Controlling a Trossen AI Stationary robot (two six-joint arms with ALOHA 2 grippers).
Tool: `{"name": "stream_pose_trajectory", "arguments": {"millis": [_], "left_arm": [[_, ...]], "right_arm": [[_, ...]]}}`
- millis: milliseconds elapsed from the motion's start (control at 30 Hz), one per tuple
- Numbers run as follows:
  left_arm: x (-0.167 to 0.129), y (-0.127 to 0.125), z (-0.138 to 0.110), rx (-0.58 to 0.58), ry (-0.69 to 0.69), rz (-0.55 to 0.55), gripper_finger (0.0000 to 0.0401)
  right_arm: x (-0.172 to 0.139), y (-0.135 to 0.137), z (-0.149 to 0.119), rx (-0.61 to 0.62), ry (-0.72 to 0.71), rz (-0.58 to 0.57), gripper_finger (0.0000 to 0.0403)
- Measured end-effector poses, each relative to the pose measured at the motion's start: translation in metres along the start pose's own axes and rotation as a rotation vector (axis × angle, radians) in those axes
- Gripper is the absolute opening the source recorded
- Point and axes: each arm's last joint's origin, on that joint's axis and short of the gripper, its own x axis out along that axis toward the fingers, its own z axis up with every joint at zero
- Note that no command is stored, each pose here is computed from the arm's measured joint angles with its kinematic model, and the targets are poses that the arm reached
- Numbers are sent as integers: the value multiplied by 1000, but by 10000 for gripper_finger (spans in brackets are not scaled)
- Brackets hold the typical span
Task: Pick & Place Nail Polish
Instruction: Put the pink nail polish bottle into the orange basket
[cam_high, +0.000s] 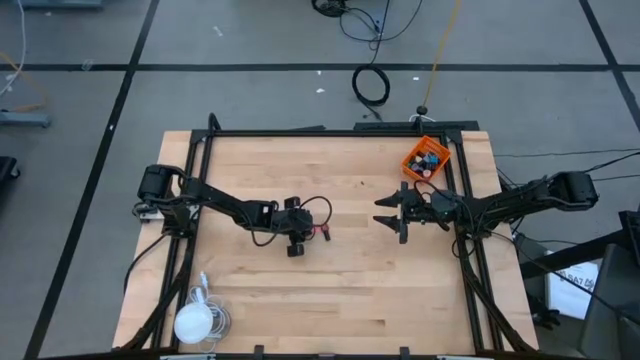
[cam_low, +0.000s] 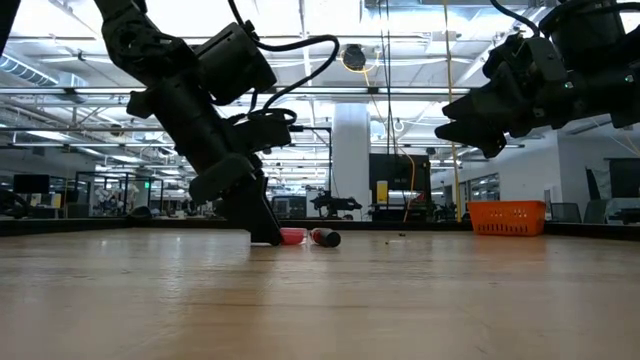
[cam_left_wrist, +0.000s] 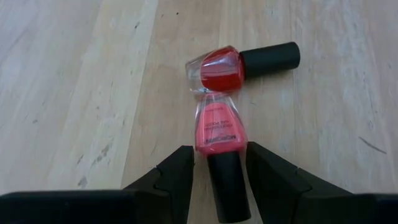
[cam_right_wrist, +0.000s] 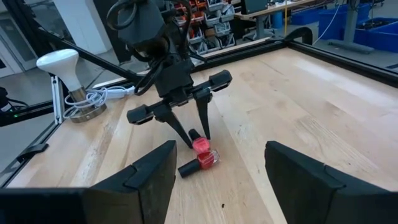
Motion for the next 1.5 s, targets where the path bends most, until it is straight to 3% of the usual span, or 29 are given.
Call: {"name": "stream_pose_trajectory", "arguments": {"millis": [167, 400, 567, 667, 833, 1000, 1200, 1500], "left_arm": [[0, 0, 0, -23, 3, -8, 137], [0, -1, -1, -46, 7, -37, 39], [0, -2, -1, -12, 2, -9, 37], [-1, -7, 1, 93, -12, 65, 38], [-7, -21, 20, 389, -18, 240, 38], [-26, -34, 62, 586, -92, 437, 38], [-46, -42, 104, 670, -191, 497, 38], [-54, -41, 118, 697, -221, 531, 38]], "right_arm": [[0, 0, 0, 0, 0, 0, 227], [0, 0, 0, 1, 1, 0, 226], [0, 0, 0, 34, 0, -1, 226], [0, 0, 0, 91, -2, -7, 226], [1, -2, -1, 197, -11, -58, 226], [12, -1, -2, 250, 29, -73, 226], [41, 1, -1, 303, 64, -87, 226], [78, 5, -3, 363, -42, -17, 226]]}}
